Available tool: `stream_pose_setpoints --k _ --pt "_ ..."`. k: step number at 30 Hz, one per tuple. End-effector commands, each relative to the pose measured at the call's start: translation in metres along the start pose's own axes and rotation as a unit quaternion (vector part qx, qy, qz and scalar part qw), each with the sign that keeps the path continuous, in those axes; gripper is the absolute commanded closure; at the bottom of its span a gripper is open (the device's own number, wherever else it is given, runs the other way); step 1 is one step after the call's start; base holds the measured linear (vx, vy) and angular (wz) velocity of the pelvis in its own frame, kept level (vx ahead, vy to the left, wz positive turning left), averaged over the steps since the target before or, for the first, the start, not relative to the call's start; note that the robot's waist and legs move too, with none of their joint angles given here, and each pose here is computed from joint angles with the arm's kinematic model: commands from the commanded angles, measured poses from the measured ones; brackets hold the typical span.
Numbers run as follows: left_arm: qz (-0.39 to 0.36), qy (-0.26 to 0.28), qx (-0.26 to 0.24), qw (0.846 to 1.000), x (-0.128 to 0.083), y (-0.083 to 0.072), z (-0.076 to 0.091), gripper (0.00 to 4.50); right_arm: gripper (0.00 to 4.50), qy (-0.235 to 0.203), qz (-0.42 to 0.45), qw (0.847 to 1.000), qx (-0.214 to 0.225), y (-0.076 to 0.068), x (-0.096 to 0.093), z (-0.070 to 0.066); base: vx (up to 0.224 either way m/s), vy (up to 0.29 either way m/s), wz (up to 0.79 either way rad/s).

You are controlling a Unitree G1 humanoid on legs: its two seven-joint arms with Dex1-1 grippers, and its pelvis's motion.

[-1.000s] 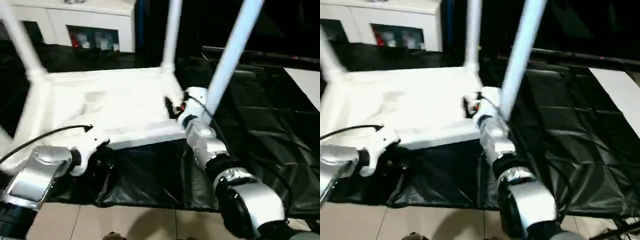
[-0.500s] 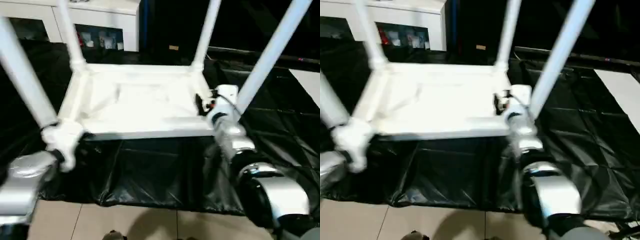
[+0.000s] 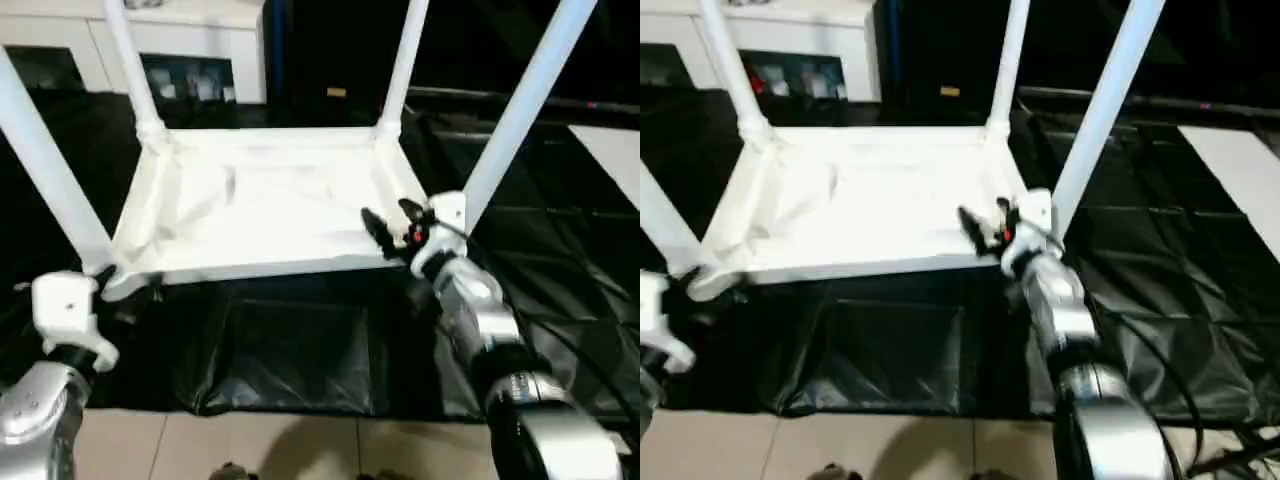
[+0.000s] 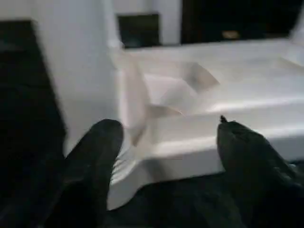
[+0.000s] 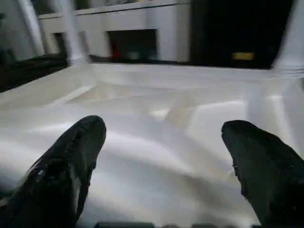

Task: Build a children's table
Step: Rotate table base

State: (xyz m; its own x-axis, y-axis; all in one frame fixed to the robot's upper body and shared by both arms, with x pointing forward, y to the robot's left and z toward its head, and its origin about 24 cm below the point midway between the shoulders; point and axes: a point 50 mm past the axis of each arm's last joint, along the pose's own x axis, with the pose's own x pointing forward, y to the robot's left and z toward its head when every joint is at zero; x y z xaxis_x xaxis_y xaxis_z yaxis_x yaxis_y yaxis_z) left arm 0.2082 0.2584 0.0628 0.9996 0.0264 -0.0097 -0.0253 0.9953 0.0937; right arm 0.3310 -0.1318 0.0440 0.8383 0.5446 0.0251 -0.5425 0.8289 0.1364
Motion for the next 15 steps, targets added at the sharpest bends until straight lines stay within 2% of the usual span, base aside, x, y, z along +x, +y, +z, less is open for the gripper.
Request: stream_pose_setpoints --k 1,2,5,7,10,15 --pt "0.024 -0.013 0.009 1.0 0.0 0.0 0.003 0.6 0.0 0.001 0.01 1.0 0.008 0.002 -0.005 0.002 0.0 0.0 0.0" --pt "0.033 -0.015 0.008 0.999 0.0 0.001 0.003 0.35 0.0 0.004 0.01 1.0 0.006 0.003 -0.007 0.001 0.0 0.0 0.0" --pt "0.07 -0.025 0.005 0.997 0.002 0.005 0.001 0.25 0.0 0.019 0.011 1.0 0.009 0.009 -0.017 -0.004 0.0 0.0 0.0" --pt "0.102 -0.032 -0.004 0.994 0.015 0.016 0.001 0.05 0.0 0.04 0.014 0.999 0.016 0.015 -0.021 -0.008 0.0 0.0 0.0" --pt "0.124 -0.042 -0.012 0.991 0.029 0.028 0.005 0.05 0.0 0.06 0.011 0.998 0.004 0.018 -0.025 -0.01 0.0 0.0 0.0" --pt "0.11 -0.044 -0.022 0.993 0.051 0.034 0.009 0.05 0.0 0.076 0.011 0.997 0.01 0.023 -0.025 -0.012 0.0 0.0 0.0"
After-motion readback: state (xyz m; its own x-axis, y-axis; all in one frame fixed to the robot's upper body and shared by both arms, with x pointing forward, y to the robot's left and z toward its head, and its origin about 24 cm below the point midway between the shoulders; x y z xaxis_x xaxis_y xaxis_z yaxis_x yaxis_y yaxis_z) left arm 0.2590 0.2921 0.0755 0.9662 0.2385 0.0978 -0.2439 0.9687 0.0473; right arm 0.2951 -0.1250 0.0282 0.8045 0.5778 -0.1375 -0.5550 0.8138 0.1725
